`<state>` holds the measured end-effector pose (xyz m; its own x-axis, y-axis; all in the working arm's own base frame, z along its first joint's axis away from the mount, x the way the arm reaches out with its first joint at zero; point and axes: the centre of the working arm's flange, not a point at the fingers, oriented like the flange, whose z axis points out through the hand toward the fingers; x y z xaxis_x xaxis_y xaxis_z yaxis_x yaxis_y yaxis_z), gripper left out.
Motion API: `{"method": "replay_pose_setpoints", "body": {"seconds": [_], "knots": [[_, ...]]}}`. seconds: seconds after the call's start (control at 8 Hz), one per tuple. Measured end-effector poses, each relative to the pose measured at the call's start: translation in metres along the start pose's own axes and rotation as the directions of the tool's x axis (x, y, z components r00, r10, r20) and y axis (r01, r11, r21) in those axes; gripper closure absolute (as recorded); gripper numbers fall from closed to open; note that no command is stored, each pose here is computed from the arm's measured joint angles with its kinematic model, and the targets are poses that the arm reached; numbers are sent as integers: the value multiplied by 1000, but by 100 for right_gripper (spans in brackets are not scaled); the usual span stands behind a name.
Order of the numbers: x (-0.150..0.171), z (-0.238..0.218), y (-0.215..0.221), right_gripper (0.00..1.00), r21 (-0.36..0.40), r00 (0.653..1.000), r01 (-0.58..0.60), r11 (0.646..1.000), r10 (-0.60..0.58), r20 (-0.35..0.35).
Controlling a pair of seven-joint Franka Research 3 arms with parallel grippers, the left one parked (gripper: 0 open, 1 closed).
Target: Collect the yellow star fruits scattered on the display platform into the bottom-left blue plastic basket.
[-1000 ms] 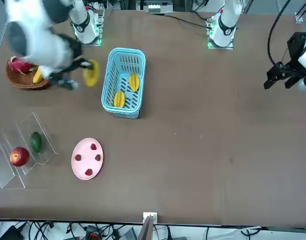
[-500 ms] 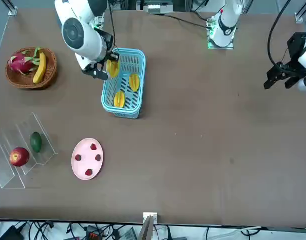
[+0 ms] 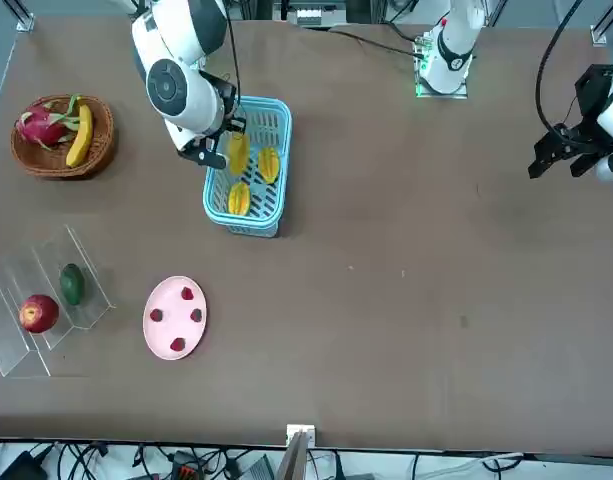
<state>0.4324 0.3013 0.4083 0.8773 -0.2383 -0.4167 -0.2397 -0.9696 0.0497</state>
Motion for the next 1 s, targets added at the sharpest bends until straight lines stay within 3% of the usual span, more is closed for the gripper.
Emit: {"method": "replay_pose_setpoints", "body": {"seconds": [0.25, 0.62, 0.88, 1.0], "knots": [[3, -7, 3, 55, 13, 1000, -7, 1000, 7, -11], [31, -83, 41, 43, 4, 989, -56, 998, 56, -134], [47, -148, 88, 10, -42, 961, -128, 991, 113, -253], [53, -177, 112, 0, -24, 946, -162, 986, 149, -289]]}}
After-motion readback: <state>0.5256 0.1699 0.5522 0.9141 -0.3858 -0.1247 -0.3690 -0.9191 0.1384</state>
